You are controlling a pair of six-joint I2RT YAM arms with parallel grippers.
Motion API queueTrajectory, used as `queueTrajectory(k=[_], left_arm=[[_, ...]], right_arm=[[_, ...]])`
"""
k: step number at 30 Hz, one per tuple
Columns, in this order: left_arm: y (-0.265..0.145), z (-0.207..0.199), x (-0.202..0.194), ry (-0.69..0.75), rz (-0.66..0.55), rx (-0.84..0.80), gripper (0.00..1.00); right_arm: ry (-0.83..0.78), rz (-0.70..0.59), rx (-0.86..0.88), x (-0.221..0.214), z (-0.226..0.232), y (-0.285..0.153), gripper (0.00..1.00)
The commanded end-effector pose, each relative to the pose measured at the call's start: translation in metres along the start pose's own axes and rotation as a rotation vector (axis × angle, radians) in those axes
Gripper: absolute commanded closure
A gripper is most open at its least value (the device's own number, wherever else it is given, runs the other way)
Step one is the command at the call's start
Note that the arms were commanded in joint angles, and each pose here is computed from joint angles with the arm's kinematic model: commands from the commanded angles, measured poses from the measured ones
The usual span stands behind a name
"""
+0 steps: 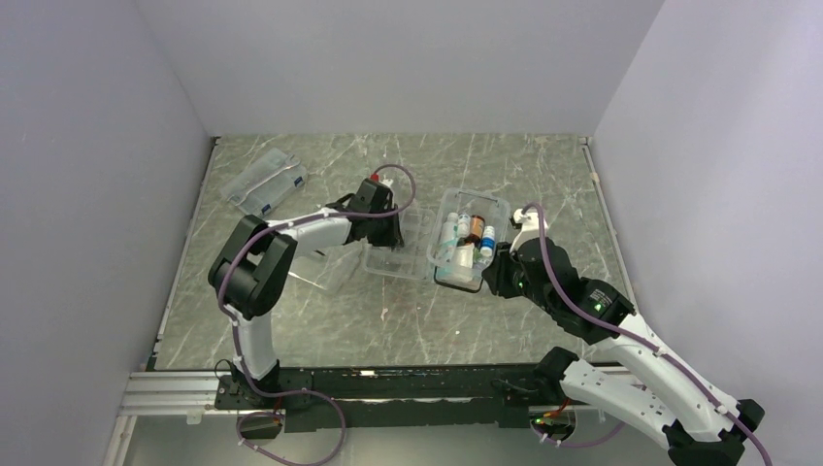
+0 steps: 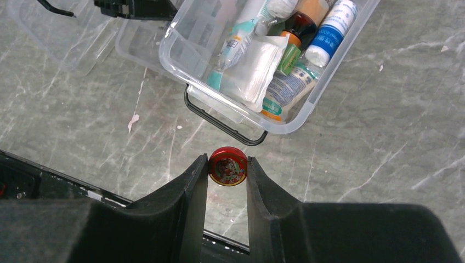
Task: Organize the medicine kit
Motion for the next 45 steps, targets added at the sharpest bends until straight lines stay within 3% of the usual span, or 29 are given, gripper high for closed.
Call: queueTrajectory(k=[1,17,25,36,45], left_arm=[[-0.004,0.020,-0.062,-0.013,0.125,0.097,0.97],[-0.026,0.047,-0.138,-0.122,0.114,0.153,0.95],[-0.046,0.037,-0.151,-0.119,0.088,0.108,0.76],[-0.076,0.022,-0.137,-0.039,0.047,0.070,0.52],[-0.109,0.013,-0.114,-0.004,-0.053,0.053,0.40]], right_arm=[[0.011,-0.016,-0.009,0.007,-0.001,-0.005,0.90],[0.020,0.091,0.138,-0.008,0.031,0.016,0.92],[0.031,0.116,0.194,-0.014,0.052,0.028,0.93],[-0.013,0.133,0.203,-0.027,0.089,0.038,0.93],[0.021,0.146,0.238,-0.038,0.107,0.055,0.94]])
Point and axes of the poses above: each gripper's point midway between its finger pads, its own y axis out along the fingers, its own z axis along the line the jaws close on, x = y × z, the point moved 2 cm from there along -y, back along the fingers, and after that the axes turned 7 degrees about -y, right-handed, at the moved point
